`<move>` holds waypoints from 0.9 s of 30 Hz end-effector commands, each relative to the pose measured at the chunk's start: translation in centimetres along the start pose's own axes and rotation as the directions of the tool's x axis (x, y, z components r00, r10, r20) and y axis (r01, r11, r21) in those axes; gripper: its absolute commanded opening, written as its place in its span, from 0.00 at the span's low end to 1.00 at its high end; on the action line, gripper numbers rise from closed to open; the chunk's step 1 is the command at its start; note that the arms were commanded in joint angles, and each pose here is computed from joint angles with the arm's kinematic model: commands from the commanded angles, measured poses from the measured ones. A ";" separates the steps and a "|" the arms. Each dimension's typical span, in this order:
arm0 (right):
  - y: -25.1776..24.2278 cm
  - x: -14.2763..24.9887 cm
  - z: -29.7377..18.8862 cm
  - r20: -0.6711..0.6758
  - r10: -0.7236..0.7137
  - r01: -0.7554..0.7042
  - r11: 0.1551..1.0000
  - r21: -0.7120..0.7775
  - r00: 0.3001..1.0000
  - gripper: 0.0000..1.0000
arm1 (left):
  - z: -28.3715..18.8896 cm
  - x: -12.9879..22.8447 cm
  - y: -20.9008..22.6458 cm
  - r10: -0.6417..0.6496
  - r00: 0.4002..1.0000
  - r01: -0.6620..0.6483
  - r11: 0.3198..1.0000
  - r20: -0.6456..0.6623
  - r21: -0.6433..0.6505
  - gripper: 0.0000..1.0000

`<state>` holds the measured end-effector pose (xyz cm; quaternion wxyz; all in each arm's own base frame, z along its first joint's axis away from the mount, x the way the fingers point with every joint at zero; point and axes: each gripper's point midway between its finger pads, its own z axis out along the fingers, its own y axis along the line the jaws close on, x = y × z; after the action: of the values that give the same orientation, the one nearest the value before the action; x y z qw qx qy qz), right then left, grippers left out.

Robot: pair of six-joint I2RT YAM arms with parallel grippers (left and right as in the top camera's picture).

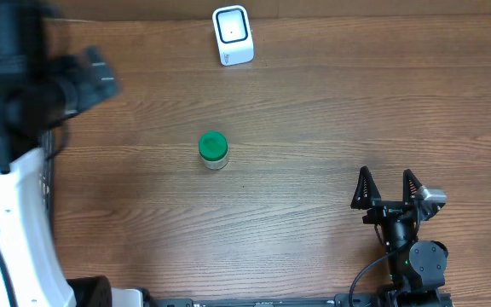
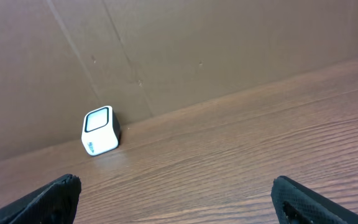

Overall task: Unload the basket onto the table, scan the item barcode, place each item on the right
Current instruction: 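Reach into the basket and grasp the light-green wipes pack with left gripper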

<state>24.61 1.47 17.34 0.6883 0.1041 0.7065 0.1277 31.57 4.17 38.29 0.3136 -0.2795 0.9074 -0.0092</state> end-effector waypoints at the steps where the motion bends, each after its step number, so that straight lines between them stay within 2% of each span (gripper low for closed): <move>1: -0.3 0.2 0.0 0.002 -0.004 0.004 1.000 0.011 1.000 1.00 | 0.6 -1.3 5.2 -0.188 0.982 0.187 0.980 -0.016 -0.062 1.00; 6: -0.3 0.2 0.0 0.002 -0.004 0.004 1.000 0.011 1.000 1.00 | 1.3 -2.7 13.5 -0.431 0.901 0.431 0.885 0.043 -0.176 0.95; 12: -0.3 0.2 0.0 0.002 -0.004 0.004 1.000 0.011 1.000 1.00 | 3.5 -2.1 21.0 -0.607 0.792 0.605 0.763 0.068 -0.230 0.97; 21: -0.3 0.2 0.0 0.002 -0.004 0.004 1.000 0.011 1.000 1.00 | 11.4 3.1 28.8 -0.741 0.669 0.709 0.613 0.058 -0.349 0.94; 27: -0.3 0.2 0.0 0.002 -0.004 0.004 1.000 0.011 1.000 1.00 | 17.4 7.0 31.3 -0.737 0.673 0.697 0.601 0.067 -0.391 0.79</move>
<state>24.61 1.48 17.34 0.6883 0.1039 0.7065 0.1278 22.31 29.96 17.24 0.1929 -0.6679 0.7186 0.0165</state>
